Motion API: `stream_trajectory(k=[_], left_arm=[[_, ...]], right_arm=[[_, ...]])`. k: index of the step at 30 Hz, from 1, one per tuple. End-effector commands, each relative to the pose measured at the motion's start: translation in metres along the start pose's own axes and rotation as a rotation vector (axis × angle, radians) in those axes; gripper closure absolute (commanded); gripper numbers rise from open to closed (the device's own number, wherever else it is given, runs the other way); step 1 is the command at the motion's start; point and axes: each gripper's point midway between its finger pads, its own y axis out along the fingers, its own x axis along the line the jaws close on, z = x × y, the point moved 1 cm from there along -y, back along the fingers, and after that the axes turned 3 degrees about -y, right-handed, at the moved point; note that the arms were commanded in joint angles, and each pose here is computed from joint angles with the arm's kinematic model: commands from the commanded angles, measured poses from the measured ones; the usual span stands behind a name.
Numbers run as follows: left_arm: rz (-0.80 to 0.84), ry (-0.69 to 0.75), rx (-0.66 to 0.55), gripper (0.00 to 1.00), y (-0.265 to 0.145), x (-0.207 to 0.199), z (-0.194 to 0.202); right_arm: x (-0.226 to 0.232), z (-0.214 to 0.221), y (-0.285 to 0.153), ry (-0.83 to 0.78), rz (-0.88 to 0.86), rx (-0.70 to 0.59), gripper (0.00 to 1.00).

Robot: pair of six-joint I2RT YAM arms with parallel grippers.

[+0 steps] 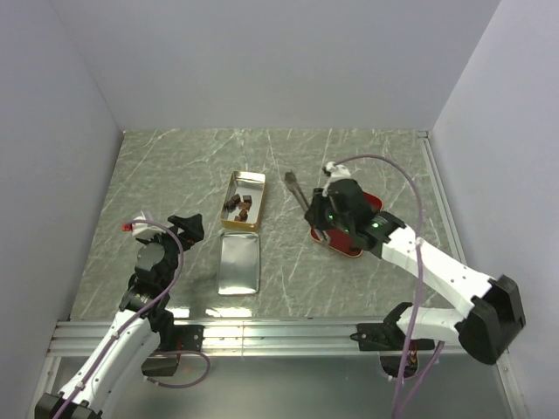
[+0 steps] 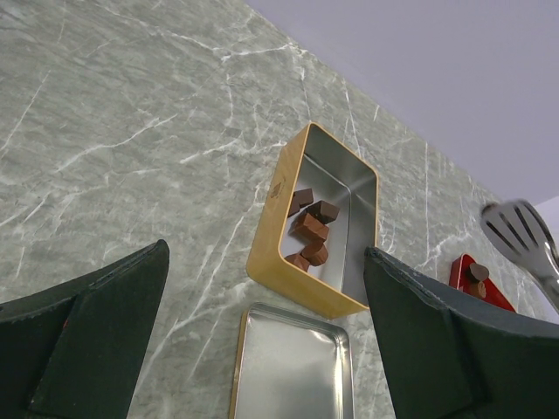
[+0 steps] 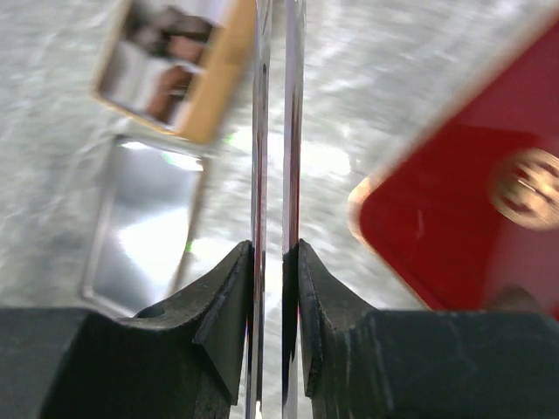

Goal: Pack the chocolate

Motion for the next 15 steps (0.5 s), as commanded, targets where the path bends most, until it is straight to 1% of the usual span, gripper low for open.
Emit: stream_trajectory(k=[1,2,3,4,5,6,7,9,15], left_arm=[[0.0,0.003,-0.007,0.01,-0.001,0.001,0.001],[0.002,0.002,-0.009,0.01,-0.001,0.001,0.0],[0.002,0.003,-0.007,0.0,-0.001,0.001,0.001],[0.0,0.003,-0.007,0.01,-0.001,0.001,0.001],[0.002,0.001,-0.009,0.01,-0.001,0.001,0.0],[0.001,0.001,-0.008,0.0,-0.001,0.001,0.001],[0.003,0.001,-0.008,0.01,-0.001,0.001,0.001],[0.003,0.0,-0.01,0.0,-0.001,0.001,0.0],[0.002,0.002,-0.011,0.01,-0.001,0.001,0.0]], right_arm=[[0.054,-0.04,0.012,-0.02,-0.152,-0.083,0.76],[0.06,-0.032,0.025,-0.034,-0.154,-0.044,0.76],[0.072,-0.028,0.029,-0.054,-0.174,-0.028,0.76],[0.084,-0.036,0.031,-0.065,-0.193,-0.035,0.76],[0.09,-0.027,0.043,-0.081,-0.189,0.0,0.76],[0.1,-0.022,0.045,-0.102,-0.203,0.016,0.76],[0.109,-0.028,0.047,-0.105,-0.211,0.01,0.76],[0.115,-0.018,0.058,-0.123,-0.198,0.046,0.76],[0.127,-0.016,0.067,-0.13,-0.209,0.057,0.76]])
